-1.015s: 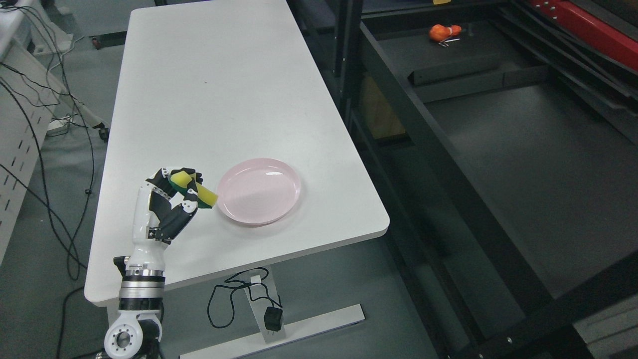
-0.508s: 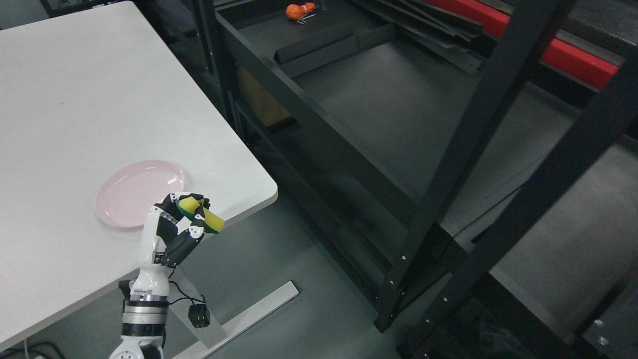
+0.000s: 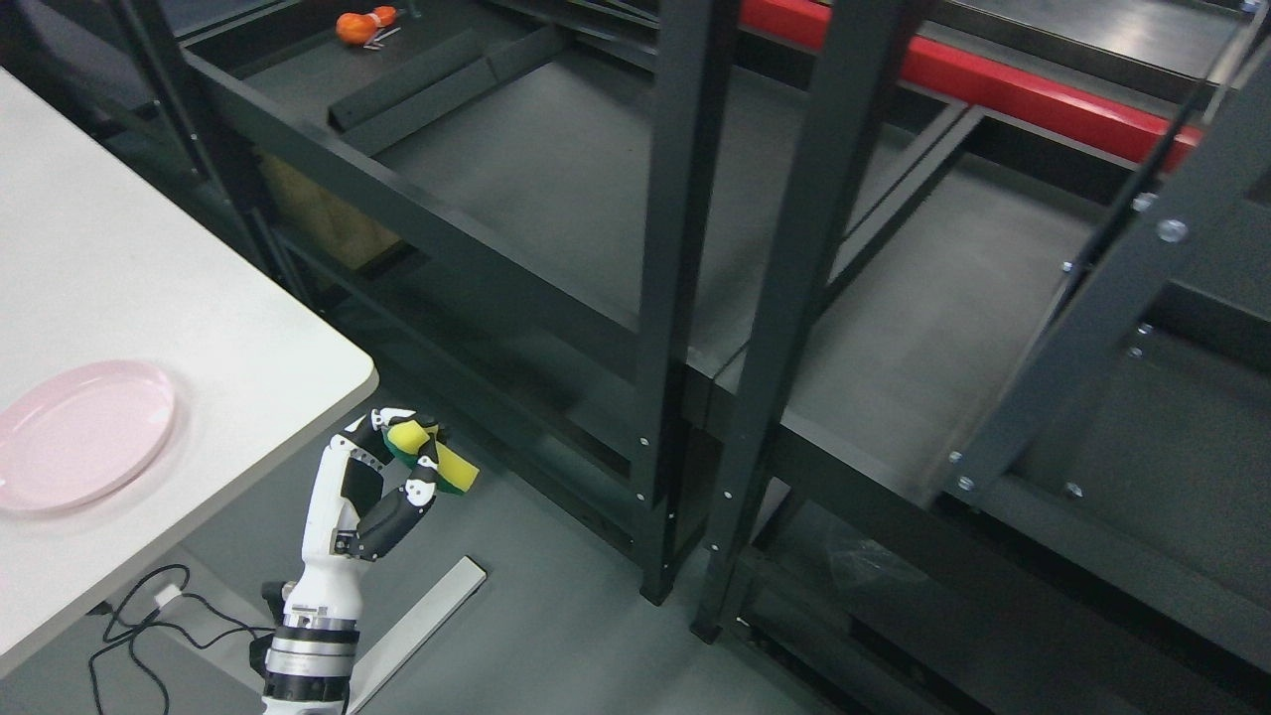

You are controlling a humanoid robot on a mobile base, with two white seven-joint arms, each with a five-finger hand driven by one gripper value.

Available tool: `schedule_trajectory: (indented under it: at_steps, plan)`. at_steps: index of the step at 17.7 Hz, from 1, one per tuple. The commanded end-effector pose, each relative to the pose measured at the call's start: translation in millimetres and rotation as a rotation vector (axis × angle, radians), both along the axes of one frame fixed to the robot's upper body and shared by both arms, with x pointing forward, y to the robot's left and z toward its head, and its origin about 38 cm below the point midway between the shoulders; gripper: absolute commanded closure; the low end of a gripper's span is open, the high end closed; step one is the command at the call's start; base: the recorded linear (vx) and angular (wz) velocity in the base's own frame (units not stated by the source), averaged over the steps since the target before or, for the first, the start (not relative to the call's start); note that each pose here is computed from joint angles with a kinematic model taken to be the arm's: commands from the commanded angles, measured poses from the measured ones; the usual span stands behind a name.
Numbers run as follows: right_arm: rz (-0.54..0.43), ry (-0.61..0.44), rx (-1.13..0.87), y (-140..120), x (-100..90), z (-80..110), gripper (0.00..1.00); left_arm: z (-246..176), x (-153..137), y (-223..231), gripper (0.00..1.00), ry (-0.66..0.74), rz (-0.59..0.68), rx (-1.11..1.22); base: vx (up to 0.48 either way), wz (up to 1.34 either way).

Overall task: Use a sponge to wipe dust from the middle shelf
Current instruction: 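Hold the sponge in the left hand while turning toward the shelf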

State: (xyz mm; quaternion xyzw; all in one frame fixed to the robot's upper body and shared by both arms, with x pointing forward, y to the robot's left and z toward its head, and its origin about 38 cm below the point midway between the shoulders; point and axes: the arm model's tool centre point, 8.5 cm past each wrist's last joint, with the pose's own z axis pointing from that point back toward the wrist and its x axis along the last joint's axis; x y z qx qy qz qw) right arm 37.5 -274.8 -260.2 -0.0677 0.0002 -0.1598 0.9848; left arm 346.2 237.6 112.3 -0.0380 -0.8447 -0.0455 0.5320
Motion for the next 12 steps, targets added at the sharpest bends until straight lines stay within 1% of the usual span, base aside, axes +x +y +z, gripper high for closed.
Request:
schedule_trajectory:
  at_steps: [1,8,12]
  plan:
    - [0.000,-0.017,-0.020,-12,5.9,1.3,0.00,-6,-9,-26,0.99,0.015,-0.089,0.014,-0.166,-0.58]
    - [0.001,-0.017,-0.020,-12,5.9,1.3,0.00,-1,-5,-29,0.99,0.001,-0.113,0.024,-0.162,-0.63]
    - [0.000,-0.017,-0.020,-12,5.9,1.3,0.00,0,-6,-43,0.99,-0.003,-0.155,0.024,-0.162,-0.72]
